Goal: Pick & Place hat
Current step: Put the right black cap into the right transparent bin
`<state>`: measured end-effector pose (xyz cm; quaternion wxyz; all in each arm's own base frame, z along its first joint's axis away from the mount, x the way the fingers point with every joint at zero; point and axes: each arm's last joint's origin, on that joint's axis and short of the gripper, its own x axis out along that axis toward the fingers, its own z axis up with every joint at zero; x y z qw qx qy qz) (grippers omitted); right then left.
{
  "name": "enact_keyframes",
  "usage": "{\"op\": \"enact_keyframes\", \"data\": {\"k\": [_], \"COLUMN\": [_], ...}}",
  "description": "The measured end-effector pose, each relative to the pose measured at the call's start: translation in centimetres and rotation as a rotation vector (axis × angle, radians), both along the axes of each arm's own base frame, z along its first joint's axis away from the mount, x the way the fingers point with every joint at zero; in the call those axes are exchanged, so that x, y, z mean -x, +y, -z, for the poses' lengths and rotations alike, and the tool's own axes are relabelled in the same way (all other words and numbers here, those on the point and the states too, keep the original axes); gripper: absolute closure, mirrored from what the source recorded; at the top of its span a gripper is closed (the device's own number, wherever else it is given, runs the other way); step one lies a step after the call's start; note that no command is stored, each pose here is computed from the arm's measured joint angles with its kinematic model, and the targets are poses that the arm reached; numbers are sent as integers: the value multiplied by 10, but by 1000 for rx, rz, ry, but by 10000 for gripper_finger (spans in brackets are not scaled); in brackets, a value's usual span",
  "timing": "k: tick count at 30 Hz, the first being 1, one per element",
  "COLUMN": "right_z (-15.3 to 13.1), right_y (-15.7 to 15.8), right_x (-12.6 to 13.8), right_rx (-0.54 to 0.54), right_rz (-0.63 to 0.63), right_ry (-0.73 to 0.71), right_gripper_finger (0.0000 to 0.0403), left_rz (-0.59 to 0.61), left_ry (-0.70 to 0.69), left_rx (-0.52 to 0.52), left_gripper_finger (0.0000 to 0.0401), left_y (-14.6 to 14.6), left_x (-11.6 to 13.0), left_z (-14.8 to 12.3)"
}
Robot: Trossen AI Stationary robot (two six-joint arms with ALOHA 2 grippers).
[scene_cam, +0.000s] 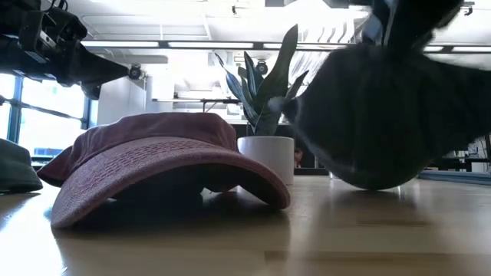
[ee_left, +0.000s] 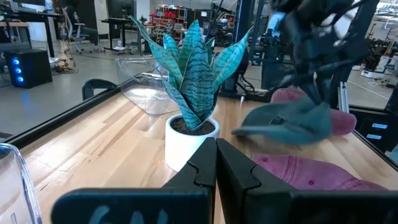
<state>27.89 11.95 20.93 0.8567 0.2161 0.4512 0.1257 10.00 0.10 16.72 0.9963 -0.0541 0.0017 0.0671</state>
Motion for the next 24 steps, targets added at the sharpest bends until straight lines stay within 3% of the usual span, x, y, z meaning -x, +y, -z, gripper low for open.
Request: {"op": "enact_keyframes", "data": {"k": [6,12,18,24], "right_z": [27,1,-28,4], "right_y": [-7,-15,6,54], "right_x": [13,0,-14,-38], "right_rx": [-19,-26,137,299], "right_rz": [65,69,54,25], "right_ry": [97,143,65,110], "right_gripper_finger": [358,257,194,190], "left_rz": [0,0,0,0], "left_ry": [0,0,0,0], "left_rx": [0,0,0,0], "left_gripper_finger": [401,401,401,401], "left_y": [0,0,0,0], "left_x": [0,0,0,0], "left_z": [0,0,0,0]}}
